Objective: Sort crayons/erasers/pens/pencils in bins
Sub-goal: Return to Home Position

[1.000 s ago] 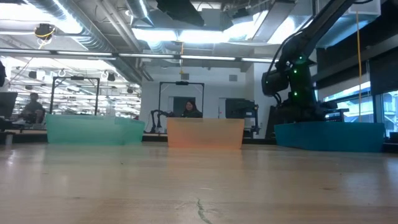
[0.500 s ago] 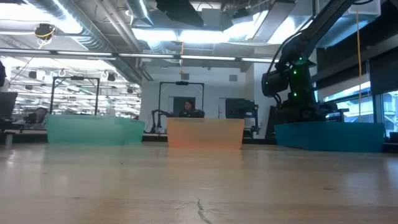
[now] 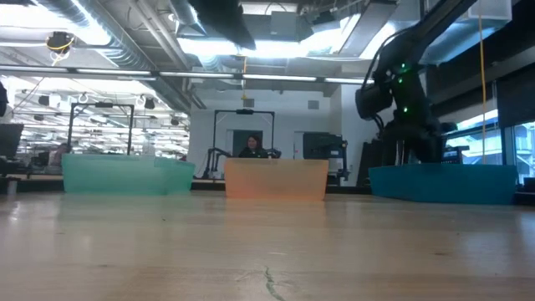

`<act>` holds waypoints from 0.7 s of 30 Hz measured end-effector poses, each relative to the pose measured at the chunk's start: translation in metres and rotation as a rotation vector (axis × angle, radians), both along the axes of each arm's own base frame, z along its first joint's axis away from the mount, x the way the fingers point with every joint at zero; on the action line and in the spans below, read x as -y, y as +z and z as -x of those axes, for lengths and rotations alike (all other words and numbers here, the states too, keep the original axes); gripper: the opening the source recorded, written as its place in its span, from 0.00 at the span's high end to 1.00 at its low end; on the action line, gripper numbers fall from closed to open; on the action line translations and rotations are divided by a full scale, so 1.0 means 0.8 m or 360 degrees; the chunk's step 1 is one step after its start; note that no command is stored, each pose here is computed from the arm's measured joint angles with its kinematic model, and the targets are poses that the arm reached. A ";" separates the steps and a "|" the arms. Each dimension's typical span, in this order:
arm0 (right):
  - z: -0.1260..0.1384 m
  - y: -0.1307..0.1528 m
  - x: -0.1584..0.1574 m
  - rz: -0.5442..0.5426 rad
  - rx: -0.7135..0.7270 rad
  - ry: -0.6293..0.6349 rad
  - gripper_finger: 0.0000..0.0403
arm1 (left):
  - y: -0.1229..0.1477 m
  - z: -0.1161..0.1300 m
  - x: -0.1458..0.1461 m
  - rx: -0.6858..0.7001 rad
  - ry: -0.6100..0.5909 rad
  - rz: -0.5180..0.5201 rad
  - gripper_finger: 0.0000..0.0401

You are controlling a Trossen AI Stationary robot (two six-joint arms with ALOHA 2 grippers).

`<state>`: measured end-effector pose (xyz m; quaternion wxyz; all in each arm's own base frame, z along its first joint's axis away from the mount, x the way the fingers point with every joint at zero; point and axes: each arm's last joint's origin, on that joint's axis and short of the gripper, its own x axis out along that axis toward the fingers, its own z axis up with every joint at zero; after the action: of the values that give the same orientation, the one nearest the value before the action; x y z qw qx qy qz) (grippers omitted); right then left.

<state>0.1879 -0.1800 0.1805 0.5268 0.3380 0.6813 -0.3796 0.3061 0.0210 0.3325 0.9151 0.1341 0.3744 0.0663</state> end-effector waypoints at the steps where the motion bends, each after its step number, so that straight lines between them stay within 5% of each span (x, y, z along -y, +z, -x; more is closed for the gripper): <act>1: 0.001 0.005 -0.004 0.0005 -0.0007 0.0016 0.79 | -0.001 0.002 0.001 -0.0028 0.0023 -0.0027 0.79; 7: 0.006 0.044 -0.035 0.0191 -0.0060 0.0201 0.97 | 0.008 0.031 0.007 -0.0153 0.0125 -0.0101 0.93; 10: 0.008 0.070 -0.056 0.0342 0.0017 0.0300 0.97 | 0.021 0.054 0.007 -0.0132 0.0212 -0.0037 0.99; 14: 0.008 0.102 -0.092 0.0510 0.0237 0.0411 0.97 | 0.039 0.093 0.011 -0.0072 0.0324 0.0058 0.99; 21: 0.014 0.161 -0.162 0.0809 0.0875 0.0766 0.97 | 0.037 0.158 0.027 0.0239 0.0250 0.0140 1.00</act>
<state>0.1764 -0.0505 0.3094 0.8282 0.1178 0.4601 -0.2975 0.1800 -0.0005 0.3619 0.9376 0.0586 0.3167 0.1312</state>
